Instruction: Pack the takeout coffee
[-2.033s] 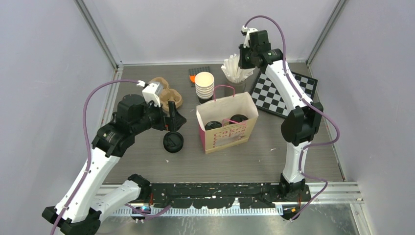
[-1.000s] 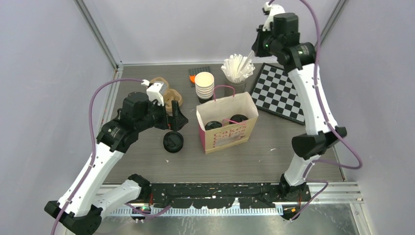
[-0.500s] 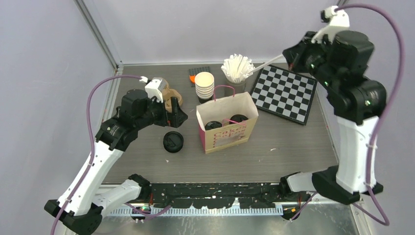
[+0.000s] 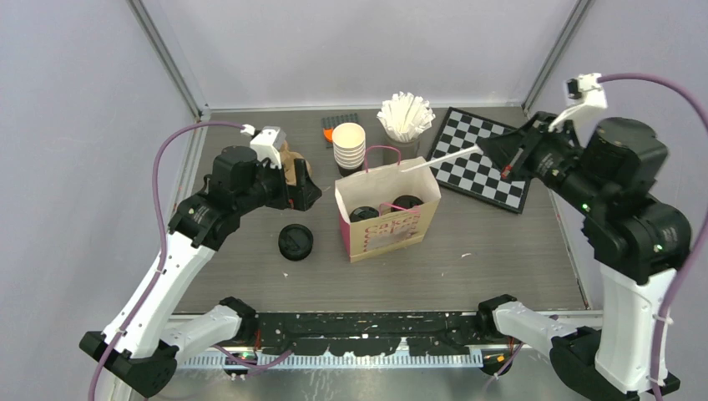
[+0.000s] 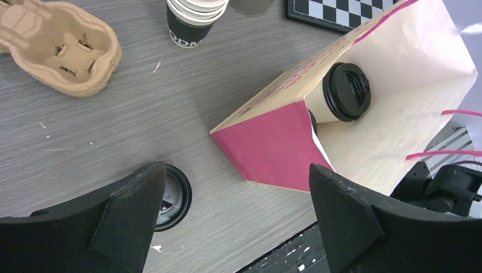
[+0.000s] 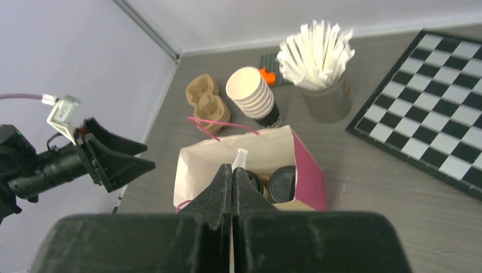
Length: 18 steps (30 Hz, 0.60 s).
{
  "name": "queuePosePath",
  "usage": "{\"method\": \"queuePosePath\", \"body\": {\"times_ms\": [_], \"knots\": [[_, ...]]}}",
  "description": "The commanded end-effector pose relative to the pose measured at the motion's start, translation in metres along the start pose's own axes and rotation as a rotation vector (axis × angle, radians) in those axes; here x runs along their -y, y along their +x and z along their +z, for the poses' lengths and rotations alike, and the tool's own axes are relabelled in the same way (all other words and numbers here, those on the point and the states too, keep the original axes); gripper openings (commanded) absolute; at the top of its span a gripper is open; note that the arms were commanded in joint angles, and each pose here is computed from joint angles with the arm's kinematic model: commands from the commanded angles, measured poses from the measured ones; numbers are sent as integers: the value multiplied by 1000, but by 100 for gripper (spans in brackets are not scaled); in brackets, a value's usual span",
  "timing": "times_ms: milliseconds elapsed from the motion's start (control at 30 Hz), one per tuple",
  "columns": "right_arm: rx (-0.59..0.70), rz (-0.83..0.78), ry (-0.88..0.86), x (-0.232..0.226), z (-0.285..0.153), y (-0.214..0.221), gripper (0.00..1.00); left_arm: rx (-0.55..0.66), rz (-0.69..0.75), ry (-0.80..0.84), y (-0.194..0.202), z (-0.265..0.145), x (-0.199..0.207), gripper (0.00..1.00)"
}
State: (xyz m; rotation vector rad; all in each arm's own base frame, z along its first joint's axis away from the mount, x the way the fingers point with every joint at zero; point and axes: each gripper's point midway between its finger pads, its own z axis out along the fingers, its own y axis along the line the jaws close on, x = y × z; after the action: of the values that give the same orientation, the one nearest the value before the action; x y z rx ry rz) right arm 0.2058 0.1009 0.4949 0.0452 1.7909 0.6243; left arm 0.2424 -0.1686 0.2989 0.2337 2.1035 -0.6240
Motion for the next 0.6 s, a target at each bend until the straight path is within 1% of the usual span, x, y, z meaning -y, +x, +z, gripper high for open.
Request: {"method": "queuePosePath", "body": {"times_ms": [0, 333, 567], "knots": [[-93, 91, -68, -7, 30, 26, 0, 82, 13, 20, -28, -3, 7, 98], [-106, 181, -135, -4, 93, 51, 0, 99, 19, 24, -31, -1, 8, 98], [-187, 267, -141, 3, 122, 83, 0, 90, 14, 17, -22, -5, 4, 98]]}}
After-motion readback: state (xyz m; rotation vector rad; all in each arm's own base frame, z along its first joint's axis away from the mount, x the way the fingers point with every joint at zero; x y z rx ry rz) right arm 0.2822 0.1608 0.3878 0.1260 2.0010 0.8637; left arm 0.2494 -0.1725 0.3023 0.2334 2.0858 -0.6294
